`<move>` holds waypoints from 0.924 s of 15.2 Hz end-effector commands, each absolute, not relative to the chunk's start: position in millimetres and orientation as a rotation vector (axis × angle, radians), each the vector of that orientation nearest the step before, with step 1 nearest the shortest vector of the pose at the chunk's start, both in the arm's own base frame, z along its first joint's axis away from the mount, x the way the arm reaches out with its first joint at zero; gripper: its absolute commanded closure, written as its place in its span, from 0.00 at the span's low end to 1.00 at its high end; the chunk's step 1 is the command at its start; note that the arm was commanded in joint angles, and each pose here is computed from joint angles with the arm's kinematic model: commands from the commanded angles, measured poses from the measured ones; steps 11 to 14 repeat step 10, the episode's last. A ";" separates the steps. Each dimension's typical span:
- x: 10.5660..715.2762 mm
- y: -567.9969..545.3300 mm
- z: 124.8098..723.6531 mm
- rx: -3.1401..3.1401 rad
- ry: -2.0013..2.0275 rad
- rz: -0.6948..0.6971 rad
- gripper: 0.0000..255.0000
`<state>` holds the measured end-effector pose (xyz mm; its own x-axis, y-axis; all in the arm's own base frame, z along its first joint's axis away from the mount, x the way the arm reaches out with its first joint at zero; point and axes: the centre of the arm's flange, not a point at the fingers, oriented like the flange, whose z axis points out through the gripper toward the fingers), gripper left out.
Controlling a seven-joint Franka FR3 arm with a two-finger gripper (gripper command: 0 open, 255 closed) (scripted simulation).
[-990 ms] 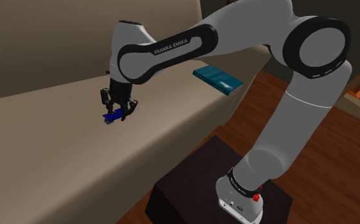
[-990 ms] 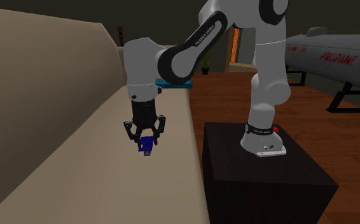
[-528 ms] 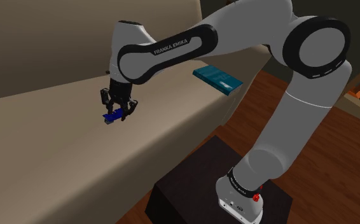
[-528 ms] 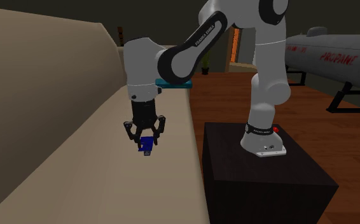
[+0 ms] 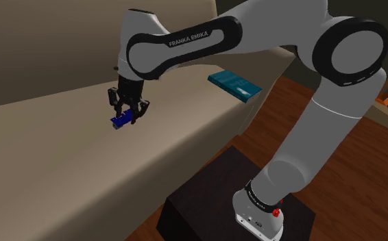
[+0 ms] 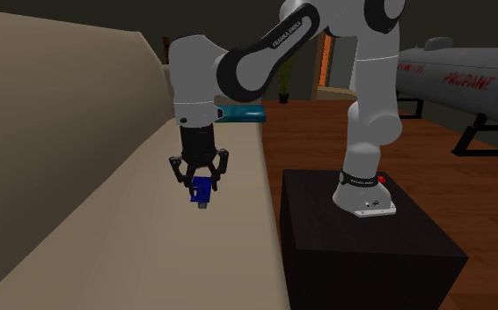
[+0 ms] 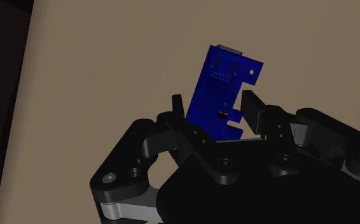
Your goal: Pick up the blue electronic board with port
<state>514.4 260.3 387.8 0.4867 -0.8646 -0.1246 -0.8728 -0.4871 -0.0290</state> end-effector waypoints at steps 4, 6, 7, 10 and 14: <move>514.4 260.3 414.9 -2.632 1.542 0.143 1.00; 514.4 260.3 425.5 -2.632 1.542 0.143 1.00; 514.4 260.3 430.7 -2.632 1.542 0.143 1.00; 514.4 260.3 436.8 -2.632 1.542 0.143 1.00; 514.4 260.3 436.8 -2.632 1.542 0.143 1.00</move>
